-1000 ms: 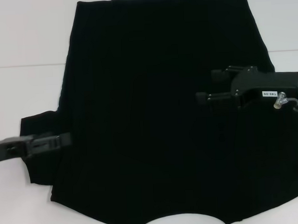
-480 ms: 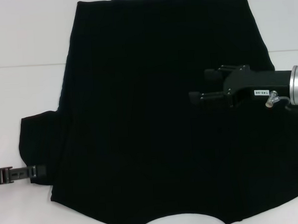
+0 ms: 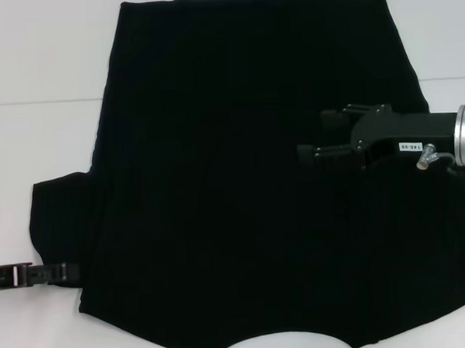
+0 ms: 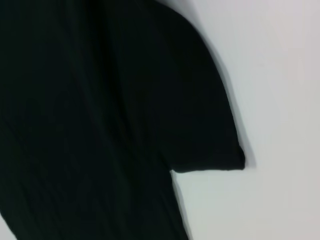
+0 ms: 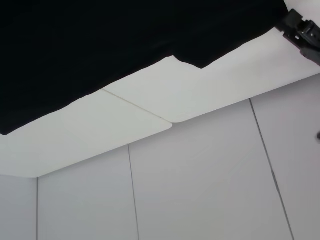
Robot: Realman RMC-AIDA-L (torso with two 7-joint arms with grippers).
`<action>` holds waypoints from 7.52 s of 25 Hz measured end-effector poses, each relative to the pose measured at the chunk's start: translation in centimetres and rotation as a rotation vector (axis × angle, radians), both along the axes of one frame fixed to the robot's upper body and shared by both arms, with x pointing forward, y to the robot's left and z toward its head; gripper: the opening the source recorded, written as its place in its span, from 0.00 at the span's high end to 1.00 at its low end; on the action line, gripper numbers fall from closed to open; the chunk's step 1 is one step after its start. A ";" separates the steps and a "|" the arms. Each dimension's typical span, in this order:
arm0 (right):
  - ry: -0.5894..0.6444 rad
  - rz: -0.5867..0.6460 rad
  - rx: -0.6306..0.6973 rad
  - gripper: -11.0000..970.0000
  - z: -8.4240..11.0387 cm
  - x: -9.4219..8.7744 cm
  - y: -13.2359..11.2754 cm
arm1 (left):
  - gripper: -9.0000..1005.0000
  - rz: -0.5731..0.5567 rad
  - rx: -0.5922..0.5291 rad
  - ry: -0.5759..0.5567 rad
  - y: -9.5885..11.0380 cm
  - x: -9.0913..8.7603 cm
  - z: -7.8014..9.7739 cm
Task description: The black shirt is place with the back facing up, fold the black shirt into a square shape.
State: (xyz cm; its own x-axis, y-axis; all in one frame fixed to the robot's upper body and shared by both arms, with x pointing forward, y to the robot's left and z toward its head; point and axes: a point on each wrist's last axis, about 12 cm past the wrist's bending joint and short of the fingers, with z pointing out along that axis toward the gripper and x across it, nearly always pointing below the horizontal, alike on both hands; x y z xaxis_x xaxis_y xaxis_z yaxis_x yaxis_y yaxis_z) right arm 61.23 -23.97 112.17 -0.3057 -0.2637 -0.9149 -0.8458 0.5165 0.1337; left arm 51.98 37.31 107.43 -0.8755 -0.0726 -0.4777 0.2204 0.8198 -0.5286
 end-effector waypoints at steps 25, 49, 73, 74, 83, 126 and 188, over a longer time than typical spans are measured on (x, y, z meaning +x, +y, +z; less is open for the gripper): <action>-0.004 -0.017 -0.005 0.03 0.0 0.1 -0.2 | 0.67 0.001 0.037 -0.009 -0.8 1.8 0.2; 0.016 -0.023 0.011 0.03 -0.3 0.0 -0.1 | 0.99 0.152 0.207 -0.142 1.4 5.2 1.5; 0.008 -0.043 0.009 0.03 -0.3 0.2 -0.2 | 0.99 0.241 0.214 -0.150 3.3 4.2 1.4; 0.008 -0.042 0.009 0.03 -0.3 0.2 -0.1 | 0.99 0.238 0.210 -0.150 3.3 4.2 1.5; 0.006 -0.040 0.009 0.03 -0.3 0.3 -0.1 | 0.99 0.180 0.129 -0.188 2.4 4.6 2.9; 0.018 -0.153 0.037 0.03 0.5 1.1 -2.7 | 0.84 -0.357 -0.133 -0.279 -14.9 7.5 3.2; 0.052 -0.220 0.039 0.03 1.3 1.7 -4.5 | 0.85 -0.001 -0.009 -0.206 -10.8 10.3 1.3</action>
State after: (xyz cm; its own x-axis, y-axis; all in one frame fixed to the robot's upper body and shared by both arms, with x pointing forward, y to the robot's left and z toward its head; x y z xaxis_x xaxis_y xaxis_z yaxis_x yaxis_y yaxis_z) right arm 62.93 -28.47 113.48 -0.3987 -0.1500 -0.9047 -0.7048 0.6813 0.1976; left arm 62.29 26.55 108.72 -0.7592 -0.0771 -0.6462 0.3252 0.8151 -0.4794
